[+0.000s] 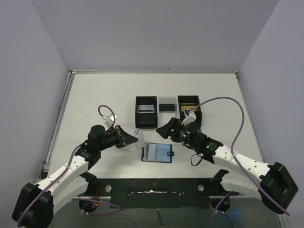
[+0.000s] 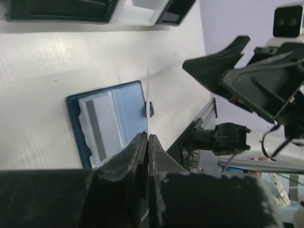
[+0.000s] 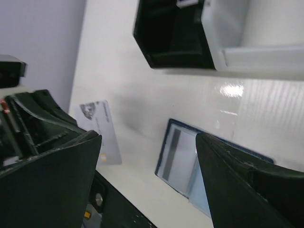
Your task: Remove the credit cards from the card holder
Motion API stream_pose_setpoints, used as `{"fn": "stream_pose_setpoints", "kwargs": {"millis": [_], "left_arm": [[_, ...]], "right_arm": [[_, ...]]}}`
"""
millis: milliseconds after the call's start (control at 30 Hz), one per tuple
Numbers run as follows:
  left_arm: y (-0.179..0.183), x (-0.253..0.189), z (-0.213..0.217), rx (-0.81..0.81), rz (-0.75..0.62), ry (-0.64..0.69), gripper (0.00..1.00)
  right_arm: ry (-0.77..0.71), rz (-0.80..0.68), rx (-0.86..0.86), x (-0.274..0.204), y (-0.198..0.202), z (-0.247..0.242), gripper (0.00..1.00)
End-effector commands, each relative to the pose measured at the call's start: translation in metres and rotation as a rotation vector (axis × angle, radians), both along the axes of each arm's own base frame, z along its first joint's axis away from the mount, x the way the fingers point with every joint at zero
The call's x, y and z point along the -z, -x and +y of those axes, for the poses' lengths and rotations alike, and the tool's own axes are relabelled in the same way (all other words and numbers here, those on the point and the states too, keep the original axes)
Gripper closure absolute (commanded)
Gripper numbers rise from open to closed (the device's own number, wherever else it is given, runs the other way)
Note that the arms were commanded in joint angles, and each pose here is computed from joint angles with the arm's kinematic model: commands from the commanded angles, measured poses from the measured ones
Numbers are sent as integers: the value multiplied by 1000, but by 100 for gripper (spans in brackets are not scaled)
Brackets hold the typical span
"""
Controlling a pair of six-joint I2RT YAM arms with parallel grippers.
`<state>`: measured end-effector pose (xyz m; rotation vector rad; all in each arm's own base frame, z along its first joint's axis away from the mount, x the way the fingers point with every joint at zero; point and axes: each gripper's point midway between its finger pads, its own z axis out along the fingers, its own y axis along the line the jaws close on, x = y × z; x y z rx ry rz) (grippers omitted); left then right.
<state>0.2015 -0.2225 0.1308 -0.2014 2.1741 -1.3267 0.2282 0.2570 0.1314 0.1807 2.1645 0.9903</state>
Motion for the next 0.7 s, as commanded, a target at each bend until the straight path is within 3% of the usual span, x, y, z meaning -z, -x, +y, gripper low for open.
{"fn": "stream_pose_setpoints", "kwargs": {"millis": [0, 167, 333, 667], "left_arm": [[8, -48, -16, 116, -158, 171, 100], [13, -59, -21, 162, -204, 233, 100], [16, -75, -25, 203, -243, 275, 100], [29, -94, -27, 262, -267, 351, 100]], "right_arm": [[-203, -181, -80, -65, -11, 12, 17], [-215, -207, -180, -72, -5, 23, 17], [-322, -222, -361, -84, 18, 46, 20], [-367, -224, -550, -88, 42, 59, 42]]}}
